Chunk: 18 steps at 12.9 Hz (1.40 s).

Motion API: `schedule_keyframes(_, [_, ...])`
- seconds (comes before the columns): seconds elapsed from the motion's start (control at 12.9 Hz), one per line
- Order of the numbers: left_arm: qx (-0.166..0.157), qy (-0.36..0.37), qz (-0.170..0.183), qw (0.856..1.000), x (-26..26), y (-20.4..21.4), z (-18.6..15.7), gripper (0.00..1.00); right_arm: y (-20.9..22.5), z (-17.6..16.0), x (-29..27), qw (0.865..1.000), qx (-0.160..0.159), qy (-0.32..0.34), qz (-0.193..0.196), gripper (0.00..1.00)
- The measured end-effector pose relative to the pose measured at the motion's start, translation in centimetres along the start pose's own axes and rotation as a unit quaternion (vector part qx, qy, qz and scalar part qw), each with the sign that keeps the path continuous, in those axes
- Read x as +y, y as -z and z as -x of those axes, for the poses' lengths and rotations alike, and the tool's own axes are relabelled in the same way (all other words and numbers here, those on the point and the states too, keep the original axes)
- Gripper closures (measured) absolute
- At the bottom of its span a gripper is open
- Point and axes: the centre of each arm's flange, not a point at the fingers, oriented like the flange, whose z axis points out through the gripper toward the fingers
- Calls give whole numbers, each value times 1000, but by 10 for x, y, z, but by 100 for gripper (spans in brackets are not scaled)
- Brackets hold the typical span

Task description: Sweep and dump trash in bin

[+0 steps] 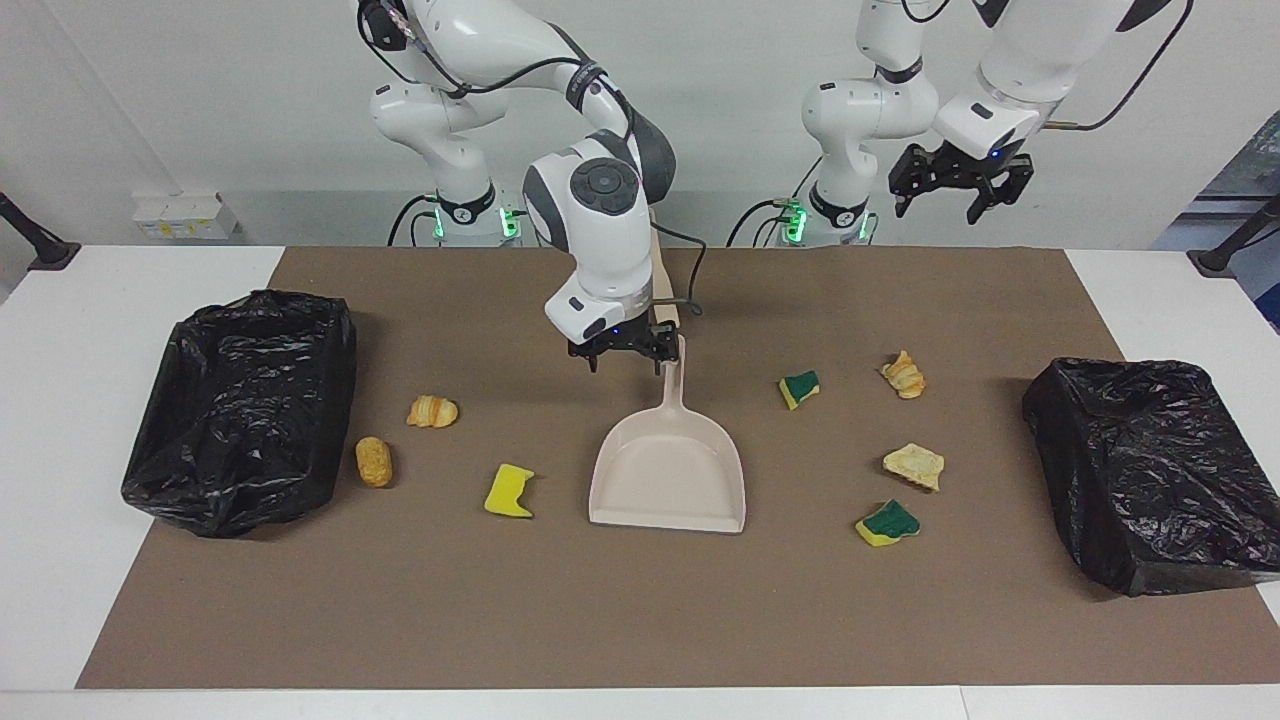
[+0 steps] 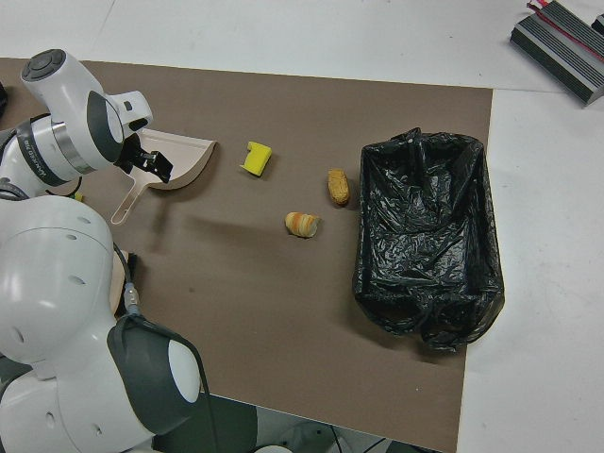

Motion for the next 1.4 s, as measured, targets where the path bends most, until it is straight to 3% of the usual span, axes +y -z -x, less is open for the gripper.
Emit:
schedule_keyframes(0.39, [-15,-12,16,1000,48,-51,53,0,3,-3,1,1000,10,4,8,0])
schedule_keyframes(0.7, [0,17,11,1000,128,-96,72,0,3,-2,1,1000,11,7,10,0])
schedule_keyframes(1.09, [19,44,38,998,214,-143,98,0,0,-1,-1,1000,10,9,12,0])
schedule_keyframes(1.4, [21,61,40,997,276,-197,113,0,-2,-1,0,1000,8,10,13,0])
